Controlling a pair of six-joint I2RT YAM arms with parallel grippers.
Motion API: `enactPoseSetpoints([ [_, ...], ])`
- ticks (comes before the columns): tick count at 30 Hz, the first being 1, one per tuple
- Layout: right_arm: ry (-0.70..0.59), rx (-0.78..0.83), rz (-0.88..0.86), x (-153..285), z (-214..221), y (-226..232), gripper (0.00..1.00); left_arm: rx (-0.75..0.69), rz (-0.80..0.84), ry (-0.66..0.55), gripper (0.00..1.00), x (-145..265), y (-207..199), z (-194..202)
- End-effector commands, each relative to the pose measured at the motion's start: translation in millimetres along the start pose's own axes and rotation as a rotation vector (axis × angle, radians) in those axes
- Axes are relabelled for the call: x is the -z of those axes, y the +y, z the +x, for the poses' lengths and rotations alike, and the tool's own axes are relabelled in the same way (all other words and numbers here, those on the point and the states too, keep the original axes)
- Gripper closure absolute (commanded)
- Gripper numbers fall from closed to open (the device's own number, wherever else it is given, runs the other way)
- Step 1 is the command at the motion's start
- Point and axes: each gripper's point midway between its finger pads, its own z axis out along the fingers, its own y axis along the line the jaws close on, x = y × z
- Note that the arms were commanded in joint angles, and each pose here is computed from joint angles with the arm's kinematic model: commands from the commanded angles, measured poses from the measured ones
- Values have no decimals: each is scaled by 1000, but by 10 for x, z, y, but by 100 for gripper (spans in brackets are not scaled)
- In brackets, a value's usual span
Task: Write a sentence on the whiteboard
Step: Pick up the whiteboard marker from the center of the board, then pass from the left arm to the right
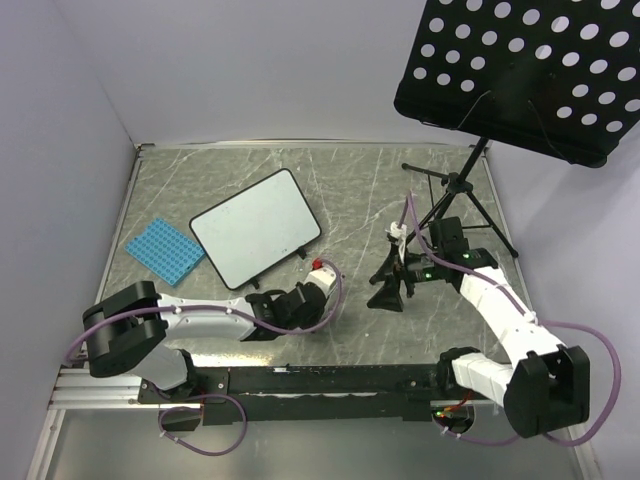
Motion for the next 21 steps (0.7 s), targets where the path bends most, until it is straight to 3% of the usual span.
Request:
enactPoseSetpoints([
  [1,-101,-67,62,-115,-315,-239,0,4,74,-175,99,64,-178,-309],
  [9,-22,-435,137,-478,-224,-575,0,-35,97,-252,99,140,-319,-366],
  [16,32,-556,75,-625,-96,-597,2,-42,132,-286,99,213,-407,-441],
  [21,51,-591,12,-683,-97,-541,12,-55,147,-282,99,207,-456,-459],
])
